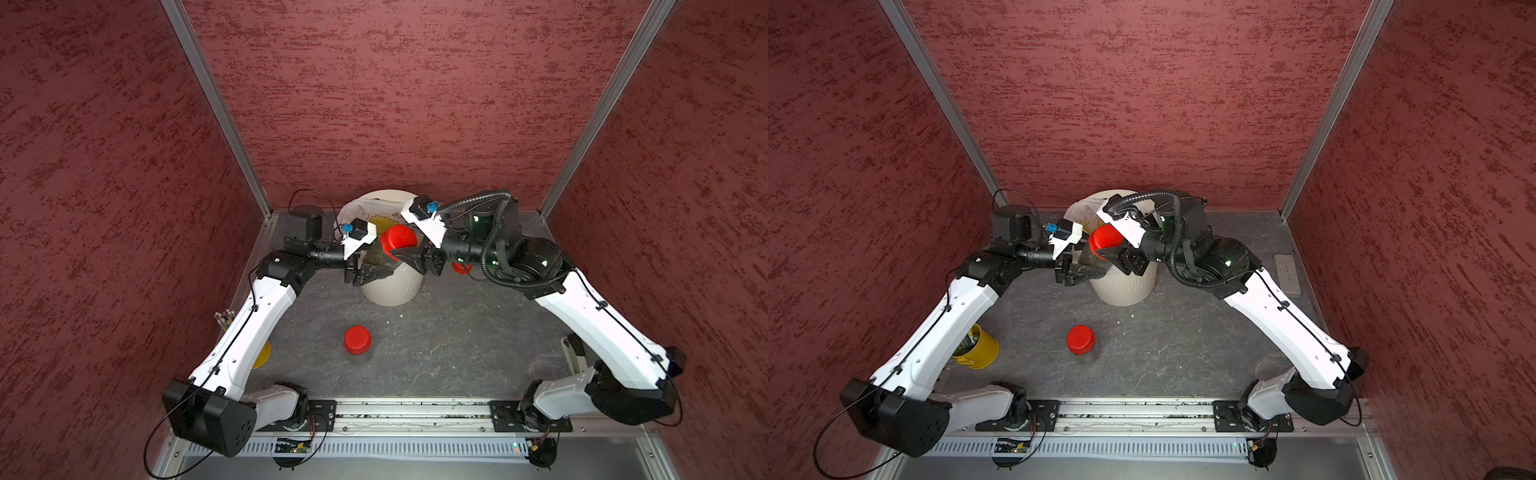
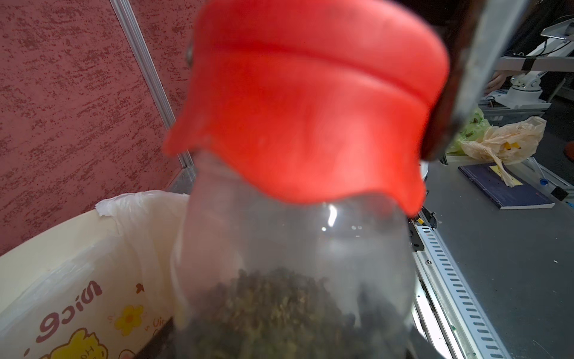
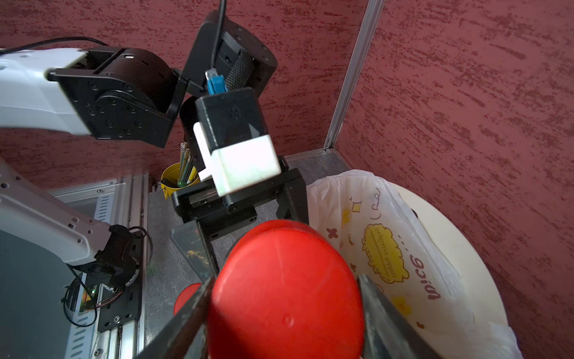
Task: Empty moldy tea leaves from jars
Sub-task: Unscrew the lid from the jar.
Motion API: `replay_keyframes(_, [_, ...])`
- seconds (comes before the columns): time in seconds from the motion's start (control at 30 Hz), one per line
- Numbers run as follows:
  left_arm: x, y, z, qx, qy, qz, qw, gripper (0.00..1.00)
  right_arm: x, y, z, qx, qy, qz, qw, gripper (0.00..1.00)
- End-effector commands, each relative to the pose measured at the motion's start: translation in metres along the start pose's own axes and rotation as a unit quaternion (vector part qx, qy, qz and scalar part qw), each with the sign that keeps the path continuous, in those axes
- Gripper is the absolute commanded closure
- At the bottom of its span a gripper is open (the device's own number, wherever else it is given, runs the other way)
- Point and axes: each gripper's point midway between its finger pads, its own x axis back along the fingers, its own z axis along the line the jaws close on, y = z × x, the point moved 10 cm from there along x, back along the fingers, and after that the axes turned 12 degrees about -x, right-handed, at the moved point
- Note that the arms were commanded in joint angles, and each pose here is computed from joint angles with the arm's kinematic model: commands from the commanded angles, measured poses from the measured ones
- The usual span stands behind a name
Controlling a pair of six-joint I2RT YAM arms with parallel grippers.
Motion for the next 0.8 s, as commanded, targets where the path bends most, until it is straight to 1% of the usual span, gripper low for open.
replay_keyframes(0.0, [0.006,0.01,0.002,-0.01,0.007,-0.007,1.0,0.29,0.012,0.005,0.001,0.058,0.036,-0.005,0.998,0.62])
replay_keyframes(0.13, [0.006,0.011,0.002,-0.01,0.006,-0.008,1.0,0.29,0.011,0.007,-0.006,0.064,0.041,-0.006,0.997,0.64])
replay_keyframes(0.3, [0.005,0.01,0.002,-0.009,0.006,-0.007,1.0,0.29,0.021,0.016,-0.006,0.06,0.039,-0.029,0.997,0.65])
replay_keyframes(0.57, [0.006,0.01,0.002,-0.012,0.01,-0.007,1.0,0.29,0.051,0.025,-0.005,0.024,-0.02,-0.059,0.998,0.67])
replay_keyframes(0.77, [0.007,0.013,0.002,-0.02,0.014,-0.008,1.0,0.29,0.064,0.013,-0.011,-0.031,-0.09,-0.053,0.994,0.67])
